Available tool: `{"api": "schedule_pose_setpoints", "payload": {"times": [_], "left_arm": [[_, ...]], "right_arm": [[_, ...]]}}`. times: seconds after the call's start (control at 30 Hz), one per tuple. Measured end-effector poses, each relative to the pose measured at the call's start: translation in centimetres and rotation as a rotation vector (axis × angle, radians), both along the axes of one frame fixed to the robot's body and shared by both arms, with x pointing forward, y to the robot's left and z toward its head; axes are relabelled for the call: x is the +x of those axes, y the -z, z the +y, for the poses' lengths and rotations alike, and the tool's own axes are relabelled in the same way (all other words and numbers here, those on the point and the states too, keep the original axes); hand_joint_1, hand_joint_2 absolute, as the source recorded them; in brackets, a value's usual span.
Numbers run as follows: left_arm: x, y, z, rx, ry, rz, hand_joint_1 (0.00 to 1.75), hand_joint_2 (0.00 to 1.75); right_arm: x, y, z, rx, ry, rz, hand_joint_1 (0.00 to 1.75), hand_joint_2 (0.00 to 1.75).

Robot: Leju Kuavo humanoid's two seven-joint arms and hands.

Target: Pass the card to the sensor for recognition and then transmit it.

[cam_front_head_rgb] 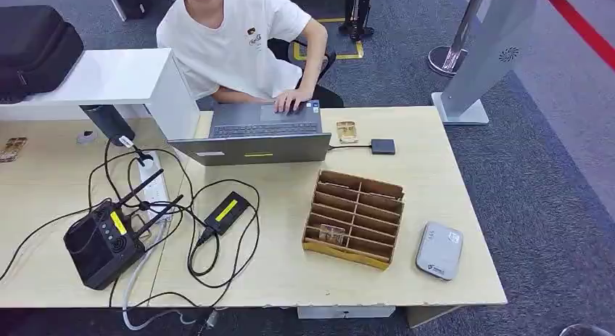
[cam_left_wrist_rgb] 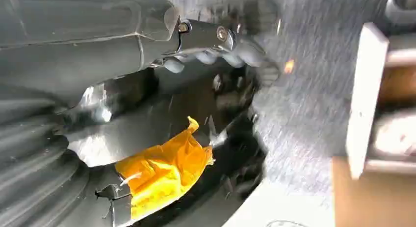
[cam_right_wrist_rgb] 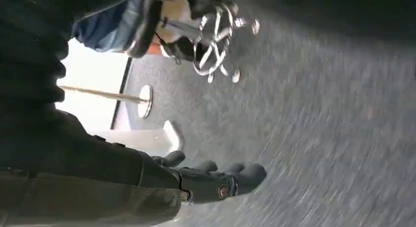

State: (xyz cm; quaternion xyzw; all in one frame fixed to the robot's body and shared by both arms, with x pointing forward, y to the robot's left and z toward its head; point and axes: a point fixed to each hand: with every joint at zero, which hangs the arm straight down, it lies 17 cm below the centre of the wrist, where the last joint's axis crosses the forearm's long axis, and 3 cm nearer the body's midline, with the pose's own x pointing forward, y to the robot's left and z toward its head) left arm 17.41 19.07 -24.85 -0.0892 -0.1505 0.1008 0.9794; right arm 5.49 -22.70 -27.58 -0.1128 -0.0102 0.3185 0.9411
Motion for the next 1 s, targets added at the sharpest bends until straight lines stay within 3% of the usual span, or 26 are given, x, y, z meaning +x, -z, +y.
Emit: {"api": "schedule_pose_setpoints", "payload": {"times": [0.13, 0.2, 0.3, 0.5, 0.63, 0.7, 0.77, 0.87, 0.93, 1.0], "left_arm": [[-0.3, 0.4, 8.4, 0.51, -0.106, 0.018, 0.0, 1.75], [-0.7, -0.1, 9.6, 0.607, -0.121, 0.036, 0.0, 1.75], [-0.4, 0.4, 7.2, 0.497, -0.073, 0.035, 0.0, 1.75], [-0.2, 0.5, 6.0, 0.441, -0.053, 0.037, 0.0, 1.75], [-0.6, 0.8, 2.0, 0.192, 0.006, 0.075, 0.0, 1.75], [-0.2, 0.9, 4.1, 0.314, 0.033, 0.055, 0.0, 1.75], [0.4, -0.1, 8.5, 0.578, -0.02, 0.015, 0.0, 1.75], [-0.3, -0.8, 11.0, 0.71, -0.085, 0.044, 0.0, 1.75], [-1.0, 0.4, 8.3, 0.552, -0.068, 0.101, 0.0, 1.75], [-1.0, 1.1, 3.7, 0.289, 0.026, 0.118, 0.0, 1.75]], "right_arm": [[1.7, -0.7, -3.8, -0.193, 0.054, -0.094, 0.0, 1.75], [1.6, -0.7, -3.8, -0.187, 0.057, -0.083, 0.0, 1.75], [1.4, -0.5, -3.2, -0.16, 0.049, -0.066, 0.0, 1.75], [1.1, -0.4, -2.7, -0.137, 0.042, -0.05, 0.0, 1.75], [0.0, -0.1, -0.3, -0.014, 0.012, 0.026, 0.0, 1.75], [1.2, -0.3, -2.1, -0.109, 0.043, -0.051, 0.0, 1.75], [3.5, -1.2, -4.5, -0.229, 0.078, -0.173, 0.0, 1.75], [3.5, -1.0, -4.8, -0.213, 0.073, -0.148, 0.0, 1.75], [2.1, -0.3, -2.9, -0.102, 0.037, -0.044, 0.0, 1.75], [0.4, -0.1, -0.8, 0.001, 0.004, 0.046, 0.0, 1.75]]}}
